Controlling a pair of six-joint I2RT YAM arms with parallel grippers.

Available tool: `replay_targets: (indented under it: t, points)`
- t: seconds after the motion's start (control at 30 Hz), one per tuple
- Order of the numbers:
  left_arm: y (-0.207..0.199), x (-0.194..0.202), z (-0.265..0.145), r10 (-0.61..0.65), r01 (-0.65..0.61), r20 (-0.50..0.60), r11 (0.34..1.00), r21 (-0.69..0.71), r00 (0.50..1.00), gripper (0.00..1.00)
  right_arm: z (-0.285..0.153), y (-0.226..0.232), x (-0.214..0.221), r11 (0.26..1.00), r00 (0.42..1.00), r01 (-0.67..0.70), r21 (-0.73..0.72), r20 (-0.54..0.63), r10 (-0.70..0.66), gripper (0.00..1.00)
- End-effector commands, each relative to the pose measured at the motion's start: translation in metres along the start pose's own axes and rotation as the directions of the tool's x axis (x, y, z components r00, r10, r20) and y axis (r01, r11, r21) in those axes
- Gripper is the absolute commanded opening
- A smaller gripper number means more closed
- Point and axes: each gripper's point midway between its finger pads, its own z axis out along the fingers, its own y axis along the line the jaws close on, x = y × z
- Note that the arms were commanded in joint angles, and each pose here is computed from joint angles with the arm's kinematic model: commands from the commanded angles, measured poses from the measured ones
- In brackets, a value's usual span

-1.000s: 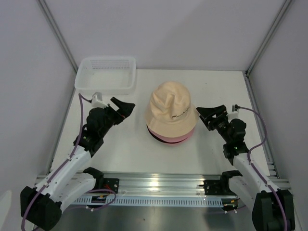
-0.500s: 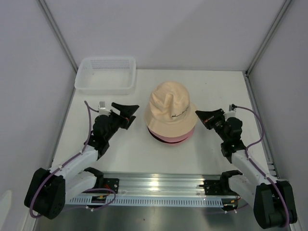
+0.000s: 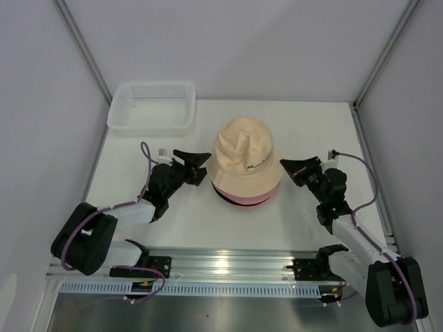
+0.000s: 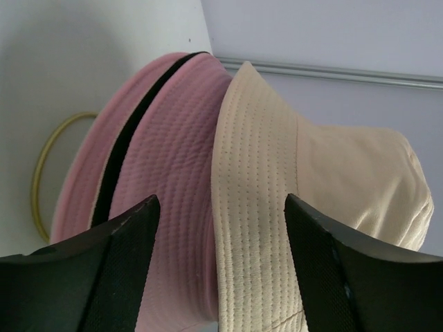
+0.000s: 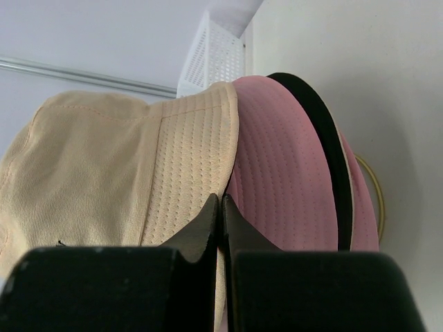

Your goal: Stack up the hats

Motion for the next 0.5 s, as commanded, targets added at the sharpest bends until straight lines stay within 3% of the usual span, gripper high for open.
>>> replay_targets:
  t: [0.0, 0.13, 0.23, 0.27, 0.3, 0.47]
  points:
    - [-0.045, 0.012, 0.007, -0.031, 0.038, -0.043, 0.988, 0.152, 0.999, 0.74, 0.003, 0.018, -0.011, 0.998, 0.998, 0.037, -0.051, 0.05, -0.035, 0.0]
    - [-0.053, 0.018, 0.01, -0.033, 0.045, -0.071, 0.983, 0.176, 0.997, 0.62, 0.002, 0.014, -0.012, 0.999, 0.998, 0.039, -0.036, 0.057, -0.037, 0.0]
    - [-0.055, 0.021, 0.013, -0.028, 0.044, -0.092, 0.983, 0.177, 0.995, 0.34, 0.002, 0.014, -0.012, 0.998, 0.997, 0.04, -0.038, 0.06, -0.038, 0.0]
    - [-0.054, 0.022, 0.013, -0.027, 0.043, -0.095, 0.984, 0.174, 0.995, 0.11, 0.002, 0.014, -0.012, 0.998, 0.997, 0.044, -0.038, 0.06, -0.042, 0.0]
    - [-0.051, 0.022, 0.013, -0.025, 0.041, -0.097, 0.986, 0.164, 0.995, 0.01, 0.001, 0.014, -0.011, 0.998, 0.997, 0.048, -0.038, 0.06, -0.045, 0.0]
    - [-0.021, 0.026, 0.007, 0.119, -0.108, -0.095, 0.987, 0.117, 0.988, 0.01, 0.0, 0.005, -0.005, 0.996, 0.996, 0.087, -0.019, 0.04, -0.086, 0.0]
